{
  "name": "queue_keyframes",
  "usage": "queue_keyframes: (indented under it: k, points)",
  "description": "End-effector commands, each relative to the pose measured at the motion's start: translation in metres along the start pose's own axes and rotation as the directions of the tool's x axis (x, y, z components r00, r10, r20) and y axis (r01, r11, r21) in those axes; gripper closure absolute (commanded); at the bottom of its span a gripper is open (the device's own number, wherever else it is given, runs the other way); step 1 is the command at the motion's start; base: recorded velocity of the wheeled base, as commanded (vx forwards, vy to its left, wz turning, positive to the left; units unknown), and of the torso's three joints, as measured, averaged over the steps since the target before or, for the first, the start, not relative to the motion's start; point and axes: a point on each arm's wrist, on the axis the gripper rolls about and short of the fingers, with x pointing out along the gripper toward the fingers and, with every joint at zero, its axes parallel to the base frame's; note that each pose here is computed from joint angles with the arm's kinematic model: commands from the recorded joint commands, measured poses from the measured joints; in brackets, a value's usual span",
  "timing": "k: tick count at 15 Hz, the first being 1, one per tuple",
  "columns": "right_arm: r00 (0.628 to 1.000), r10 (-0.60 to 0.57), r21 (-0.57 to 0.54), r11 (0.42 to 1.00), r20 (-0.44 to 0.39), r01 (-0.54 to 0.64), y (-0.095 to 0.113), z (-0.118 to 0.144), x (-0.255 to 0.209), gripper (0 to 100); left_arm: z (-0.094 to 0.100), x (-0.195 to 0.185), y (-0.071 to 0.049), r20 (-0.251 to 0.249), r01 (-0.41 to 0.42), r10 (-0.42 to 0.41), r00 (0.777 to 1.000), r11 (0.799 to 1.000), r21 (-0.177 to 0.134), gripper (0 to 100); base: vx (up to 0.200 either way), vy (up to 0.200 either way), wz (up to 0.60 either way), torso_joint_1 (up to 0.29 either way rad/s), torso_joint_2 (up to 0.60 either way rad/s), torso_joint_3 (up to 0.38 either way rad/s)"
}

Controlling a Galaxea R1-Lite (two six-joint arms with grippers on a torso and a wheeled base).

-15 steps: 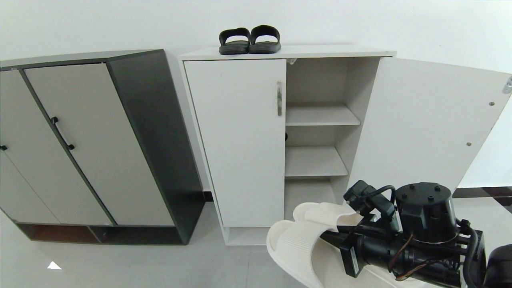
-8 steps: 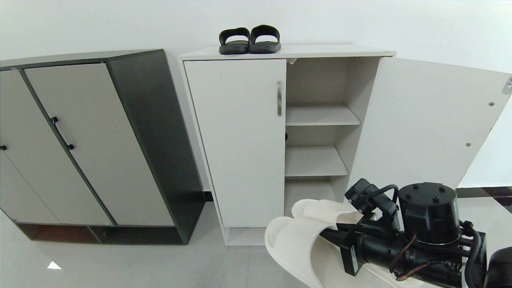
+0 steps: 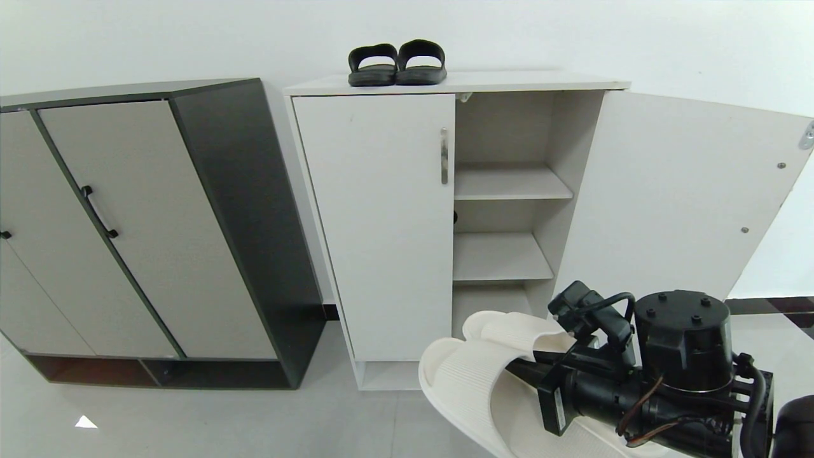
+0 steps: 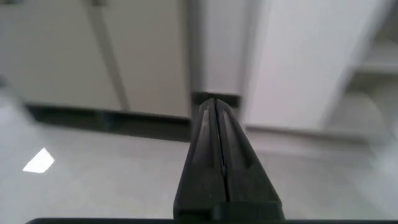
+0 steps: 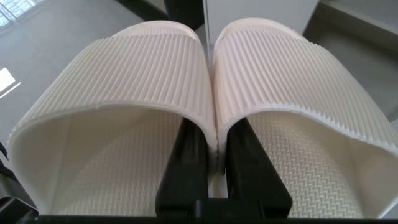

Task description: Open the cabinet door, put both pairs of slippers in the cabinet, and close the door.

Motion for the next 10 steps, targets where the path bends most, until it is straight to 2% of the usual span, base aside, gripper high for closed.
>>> queue_keyframes:
  k: [1,2,3,4,5,7,8,9,10]
  points:
    - [1.000,0.007,-0.002,1.000,-0.002,-0.007,0.0015,-0.0006,0.0003,100,-0.0062,0.0064,-0.0026,0.061,0.051,-0.042,0.997,0.986,-0.160,100,0.000,0.000,0.00,0.000,0.00,0.000]
    - [1.000,0.007,-0.001,1.000,-0.004,-0.007,0.0011,-0.0010,0.0002,100,-0.0052,0.0063,-0.0035,0.072,0.092,-0.082,0.994,0.983,-0.159,100,0.000,0.000,0.00,0.000,0.00,0.000]
    - [1.000,0.005,-0.001,1.000,-0.003,-0.005,0.0011,-0.0010,0.0002,100,-0.0069,0.0060,-0.0062,0.054,0.206,-0.202,0.978,0.976,-0.078,100,0.000,0.000,0.00,0.000,0.00,0.000]
    - [1.000,0.007,-0.002,1.000,-0.002,-0.007,0.0015,-0.0006,0.0003,100,-0.0090,0.0060,-0.0077,0.028,0.265,-0.266,0.964,0.964,0.035,100,0.000,0.000,0.00,0.000,0.00,0.000]
    - [1.000,0.007,-0.003,1.000,-0.001,-0.007,0.0016,-0.0004,0.0003,100,-0.0117,0.0060,-0.0081,-0.013,0.286,-0.286,0.958,0.952,0.109,100,0.000,0.000,0.00,0.000,0.00,0.000]
    - [1.000,0.007,-0.002,1.000,0.004,-0.007,0.0016,0.0002,0.0000,100,-0.0108,0.0058,-0.0080,0.013,0.278,-0.280,0.960,0.956,0.092,100,0.000,0.000,0.00,0.000,0.00,0.000]
    - [1.000,0.004,-0.002,1.000,0.007,-0.004,0.0016,0.0005,0.0000,100,-0.0107,0.0057,-0.0080,0.016,0.279,-0.280,0.960,0.959,0.054,100,0.000,0.000,0.00,0.000,0.00,0.000]
    - [1.000,-0.014,-0.002,1.000,0.013,0.014,0.0012,0.0017,0.0019,100,-0.0107,0.0057,-0.0080,0.016,0.280,-0.280,0.960,0.960,0.031,100,0.000,0.000,0.00,0.000,0.00,0.000]
    - [0.999,-0.039,0.000,0.999,0.010,0.039,0.0004,0.0018,0.0074,100,-0.0107,0.0058,-0.0080,0.014,0.280,-0.280,0.960,0.960,0.028,100,0.000,0.000,0.00,0.000,0.00,0.000]
